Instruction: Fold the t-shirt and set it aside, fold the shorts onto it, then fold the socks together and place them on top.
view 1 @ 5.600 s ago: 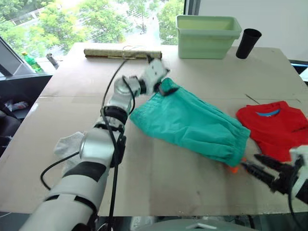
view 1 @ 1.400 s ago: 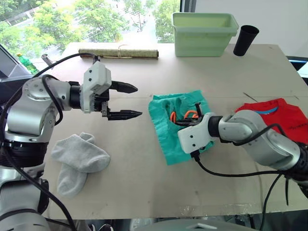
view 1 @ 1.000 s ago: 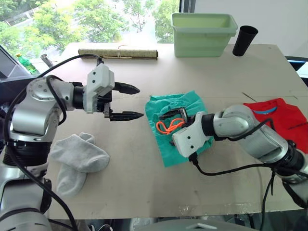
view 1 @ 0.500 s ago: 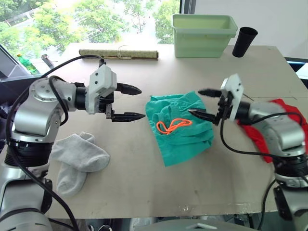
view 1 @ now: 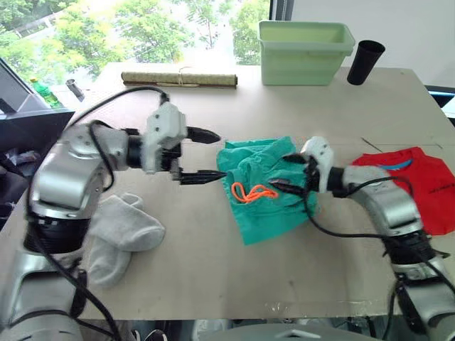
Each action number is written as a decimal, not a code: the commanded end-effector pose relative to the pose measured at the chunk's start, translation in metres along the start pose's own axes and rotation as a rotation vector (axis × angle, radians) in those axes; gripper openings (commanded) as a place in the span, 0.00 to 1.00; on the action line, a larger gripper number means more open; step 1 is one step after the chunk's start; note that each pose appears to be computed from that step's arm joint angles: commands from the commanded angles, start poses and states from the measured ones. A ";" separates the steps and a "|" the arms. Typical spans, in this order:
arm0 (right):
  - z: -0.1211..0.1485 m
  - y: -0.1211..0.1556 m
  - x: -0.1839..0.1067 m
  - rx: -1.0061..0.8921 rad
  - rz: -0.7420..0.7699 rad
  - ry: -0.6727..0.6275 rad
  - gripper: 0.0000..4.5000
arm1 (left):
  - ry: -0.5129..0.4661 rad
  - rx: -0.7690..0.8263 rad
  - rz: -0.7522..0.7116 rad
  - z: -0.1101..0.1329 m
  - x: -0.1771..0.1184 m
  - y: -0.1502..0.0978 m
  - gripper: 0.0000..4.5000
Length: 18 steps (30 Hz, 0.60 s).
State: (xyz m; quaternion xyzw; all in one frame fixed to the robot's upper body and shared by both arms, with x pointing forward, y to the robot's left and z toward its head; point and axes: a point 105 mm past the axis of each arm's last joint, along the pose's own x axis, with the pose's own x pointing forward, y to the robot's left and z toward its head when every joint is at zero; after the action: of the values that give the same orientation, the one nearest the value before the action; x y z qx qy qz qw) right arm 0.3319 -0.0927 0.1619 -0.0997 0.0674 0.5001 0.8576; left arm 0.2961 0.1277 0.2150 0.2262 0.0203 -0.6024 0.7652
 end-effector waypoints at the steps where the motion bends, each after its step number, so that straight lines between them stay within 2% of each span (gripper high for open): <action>1: 0.027 -0.021 -0.030 0.049 -0.045 -0.048 0.98 | -0.041 0.010 0.007 0.003 0.028 -0.003 1.00; 3: 0.009 -0.041 -0.041 0.151 -0.113 0.042 0.98 | -0.018 -0.008 0.009 -0.010 0.042 -0.003 1.00; 6: -0.027 -0.063 -0.048 0.307 -0.205 0.176 0.98 | 0.098 -0.002 0.020 -0.042 0.058 0.000 1.00; 8: -0.045 -0.055 -0.037 0.424 -0.144 0.213 0.98 | 0.158 -0.023 0.027 -0.066 0.067 0.000 1.00; 10: -0.056 -0.042 -0.027 0.514 -0.059 0.233 0.98 | 0.182 -0.043 0.020 -0.079 0.073 -0.003 1.00; 14: -0.062 -0.028 -0.006 0.677 0.016 0.188 0.98 | 0.211 -0.056 -0.008 -0.094 0.078 -0.012 1.00; 18: -0.051 -0.008 0.017 0.772 0.127 0.133 0.98 | 0.194 -0.098 0.002 -0.099 0.079 -0.014 1.00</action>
State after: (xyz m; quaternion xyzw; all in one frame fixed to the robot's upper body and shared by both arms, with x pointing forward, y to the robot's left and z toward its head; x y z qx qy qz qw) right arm 0.3530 -0.1095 0.1096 0.1757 0.2990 0.4593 0.8178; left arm 0.3312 0.0896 0.1040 0.2495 0.1160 -0.5731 0.7719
